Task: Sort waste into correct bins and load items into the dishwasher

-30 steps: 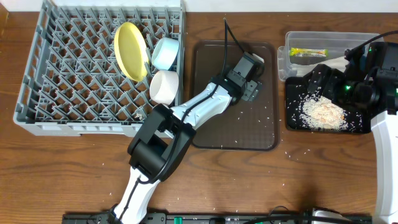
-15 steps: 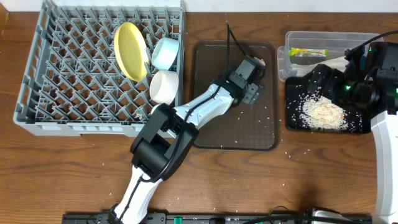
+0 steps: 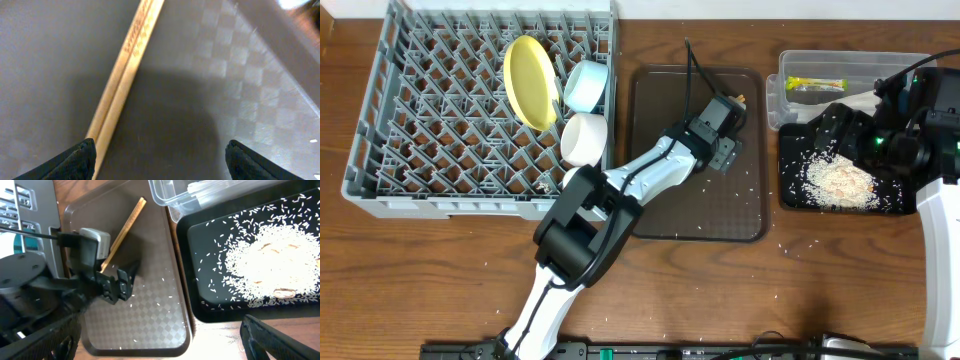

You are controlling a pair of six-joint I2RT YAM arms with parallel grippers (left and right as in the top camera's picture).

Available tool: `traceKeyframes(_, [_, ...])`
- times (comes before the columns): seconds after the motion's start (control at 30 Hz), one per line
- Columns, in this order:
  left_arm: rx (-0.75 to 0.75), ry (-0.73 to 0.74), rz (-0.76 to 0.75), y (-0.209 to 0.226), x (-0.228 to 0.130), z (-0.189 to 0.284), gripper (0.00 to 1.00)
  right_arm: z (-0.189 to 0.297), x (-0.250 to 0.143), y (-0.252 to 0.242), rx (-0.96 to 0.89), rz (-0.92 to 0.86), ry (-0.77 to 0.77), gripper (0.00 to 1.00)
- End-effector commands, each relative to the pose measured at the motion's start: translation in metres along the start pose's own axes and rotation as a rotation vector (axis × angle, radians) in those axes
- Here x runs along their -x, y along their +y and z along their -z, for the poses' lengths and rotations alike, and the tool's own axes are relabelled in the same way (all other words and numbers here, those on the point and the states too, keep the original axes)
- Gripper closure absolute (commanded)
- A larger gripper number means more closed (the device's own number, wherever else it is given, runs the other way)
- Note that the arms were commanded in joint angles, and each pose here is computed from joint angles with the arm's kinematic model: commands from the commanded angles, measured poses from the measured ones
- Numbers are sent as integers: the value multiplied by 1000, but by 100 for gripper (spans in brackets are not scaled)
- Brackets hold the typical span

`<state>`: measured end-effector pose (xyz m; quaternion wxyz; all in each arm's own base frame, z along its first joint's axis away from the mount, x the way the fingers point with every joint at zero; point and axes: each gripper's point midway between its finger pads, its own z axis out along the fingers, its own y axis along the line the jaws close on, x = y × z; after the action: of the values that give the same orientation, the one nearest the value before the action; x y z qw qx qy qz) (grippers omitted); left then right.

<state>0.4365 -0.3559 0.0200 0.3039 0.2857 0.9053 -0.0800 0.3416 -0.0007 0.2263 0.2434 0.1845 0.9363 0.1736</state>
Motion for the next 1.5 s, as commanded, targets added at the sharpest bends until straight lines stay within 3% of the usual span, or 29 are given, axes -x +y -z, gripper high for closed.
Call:
traceKeyframes(0.0, [2,31,12,-1,-12,-13,16,4,5,0,4,-13,-14,1])
traceKeyframes(0.43, [9,91,10,0,-34,-27,16,4,5,0,4,-13,-14,1])
traceKeyframes(0.9, [7,-18,-56,0,8,0,16,4,5,0,4,-14,-14,1])
traceKeyframes(1.47, [91,-7,-96,19,4,-5,16,4,5,0,4,-13,-14,1])
